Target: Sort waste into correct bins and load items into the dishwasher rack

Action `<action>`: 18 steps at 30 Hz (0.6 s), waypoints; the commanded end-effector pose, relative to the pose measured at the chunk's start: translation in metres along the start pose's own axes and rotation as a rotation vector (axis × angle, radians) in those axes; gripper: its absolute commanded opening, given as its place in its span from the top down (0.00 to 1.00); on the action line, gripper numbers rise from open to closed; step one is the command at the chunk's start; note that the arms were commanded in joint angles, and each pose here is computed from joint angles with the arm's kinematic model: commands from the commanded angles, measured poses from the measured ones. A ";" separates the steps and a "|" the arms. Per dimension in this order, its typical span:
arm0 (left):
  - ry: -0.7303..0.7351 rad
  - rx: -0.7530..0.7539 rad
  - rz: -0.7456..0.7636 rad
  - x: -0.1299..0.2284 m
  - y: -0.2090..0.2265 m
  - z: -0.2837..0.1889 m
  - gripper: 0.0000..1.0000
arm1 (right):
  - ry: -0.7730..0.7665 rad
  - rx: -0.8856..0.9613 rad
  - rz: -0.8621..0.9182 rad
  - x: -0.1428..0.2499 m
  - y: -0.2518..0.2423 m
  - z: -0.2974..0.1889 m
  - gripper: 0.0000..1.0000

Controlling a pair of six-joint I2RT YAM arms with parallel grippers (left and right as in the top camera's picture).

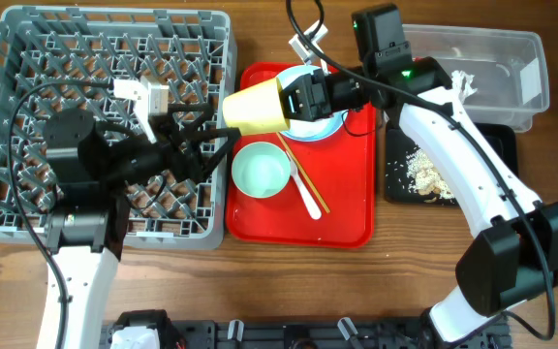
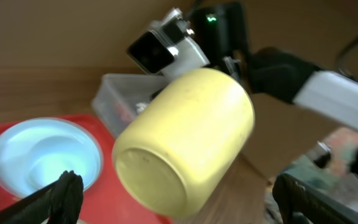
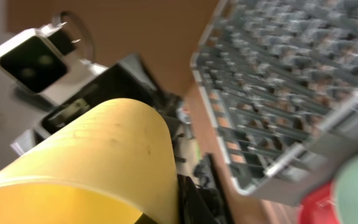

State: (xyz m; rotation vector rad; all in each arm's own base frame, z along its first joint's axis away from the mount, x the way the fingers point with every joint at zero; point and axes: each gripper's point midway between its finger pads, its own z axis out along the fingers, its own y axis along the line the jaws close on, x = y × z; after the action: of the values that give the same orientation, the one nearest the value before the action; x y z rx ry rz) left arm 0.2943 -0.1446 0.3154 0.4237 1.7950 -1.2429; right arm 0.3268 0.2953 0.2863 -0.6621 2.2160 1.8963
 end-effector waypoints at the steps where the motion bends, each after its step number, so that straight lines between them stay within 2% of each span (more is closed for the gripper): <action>1: 0.047 0.166 0.009 0.000 -0.026 0.000 0.02 | 0.062 -0.169 0.009 0.008 0.034 -0.002 0.96; 11: 0.042 0.224 0.076 -0.004 -0.044 0.008 0.01 | 0.131 -0.210 0.010 0.022 0.048 0.020 0.96; 18: 0.043 0.246 0.103 -0.004 -0.050 0.011 0.20 | 0.137 -0.208 0.018 0.023 0.049 0.023 0.96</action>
State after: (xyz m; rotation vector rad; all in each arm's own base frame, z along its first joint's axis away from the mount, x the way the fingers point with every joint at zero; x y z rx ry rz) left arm 0.2686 -0.1734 0.3422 0.6527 1.6532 -1.3878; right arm 0.2847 0.3178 0.3095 -0.8078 2.1504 2.1546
